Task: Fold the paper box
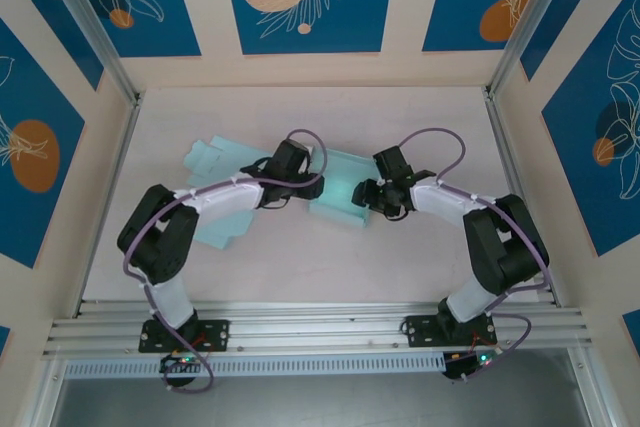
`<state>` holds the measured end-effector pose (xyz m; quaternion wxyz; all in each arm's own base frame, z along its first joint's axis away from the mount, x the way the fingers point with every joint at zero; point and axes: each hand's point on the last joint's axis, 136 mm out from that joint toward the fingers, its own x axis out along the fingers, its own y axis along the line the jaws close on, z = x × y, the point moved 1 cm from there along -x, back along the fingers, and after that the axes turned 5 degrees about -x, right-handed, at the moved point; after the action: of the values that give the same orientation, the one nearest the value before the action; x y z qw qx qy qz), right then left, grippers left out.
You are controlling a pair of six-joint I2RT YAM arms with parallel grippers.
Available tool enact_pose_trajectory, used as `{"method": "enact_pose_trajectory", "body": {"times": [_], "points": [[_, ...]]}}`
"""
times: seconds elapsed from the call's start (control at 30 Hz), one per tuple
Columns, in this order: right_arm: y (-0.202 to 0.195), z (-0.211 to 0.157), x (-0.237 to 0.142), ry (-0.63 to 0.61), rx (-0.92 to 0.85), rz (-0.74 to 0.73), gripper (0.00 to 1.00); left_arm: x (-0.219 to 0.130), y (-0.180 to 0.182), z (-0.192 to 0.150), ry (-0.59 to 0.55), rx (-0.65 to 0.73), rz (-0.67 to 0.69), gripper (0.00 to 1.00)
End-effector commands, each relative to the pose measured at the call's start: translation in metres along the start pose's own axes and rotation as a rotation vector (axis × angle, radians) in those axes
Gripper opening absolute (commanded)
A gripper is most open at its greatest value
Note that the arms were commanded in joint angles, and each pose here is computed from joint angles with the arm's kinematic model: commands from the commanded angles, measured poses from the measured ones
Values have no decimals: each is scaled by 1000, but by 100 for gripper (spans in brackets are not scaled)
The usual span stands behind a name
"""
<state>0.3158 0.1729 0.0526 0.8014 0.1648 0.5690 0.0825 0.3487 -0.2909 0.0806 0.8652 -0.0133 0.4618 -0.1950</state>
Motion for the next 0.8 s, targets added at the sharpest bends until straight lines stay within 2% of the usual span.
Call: {"method": "enact_pose_trajectory", "body": {"times": [0.0,0.17,0.3,0.5,0.6,0.77], "points": [[5,2,2,1,-47,-22,58,11,6,-15,48,90,74,52],[9,1,2,-9,-84,-49,58,13,-1,-13,33,104,81,46],[7,2,1,-21,-89,-71,58,15,8,-13,16,134,155,36],[7,0,4,-19,-88,-80,58,25,20,-20,42,215,274,27],[9,0,5,-20,-85,-76,58,31,26,-26,71,248,321,27],[10,1,5,-22,-86,-74,58,34,28,-36,97,238,313,27]]}}
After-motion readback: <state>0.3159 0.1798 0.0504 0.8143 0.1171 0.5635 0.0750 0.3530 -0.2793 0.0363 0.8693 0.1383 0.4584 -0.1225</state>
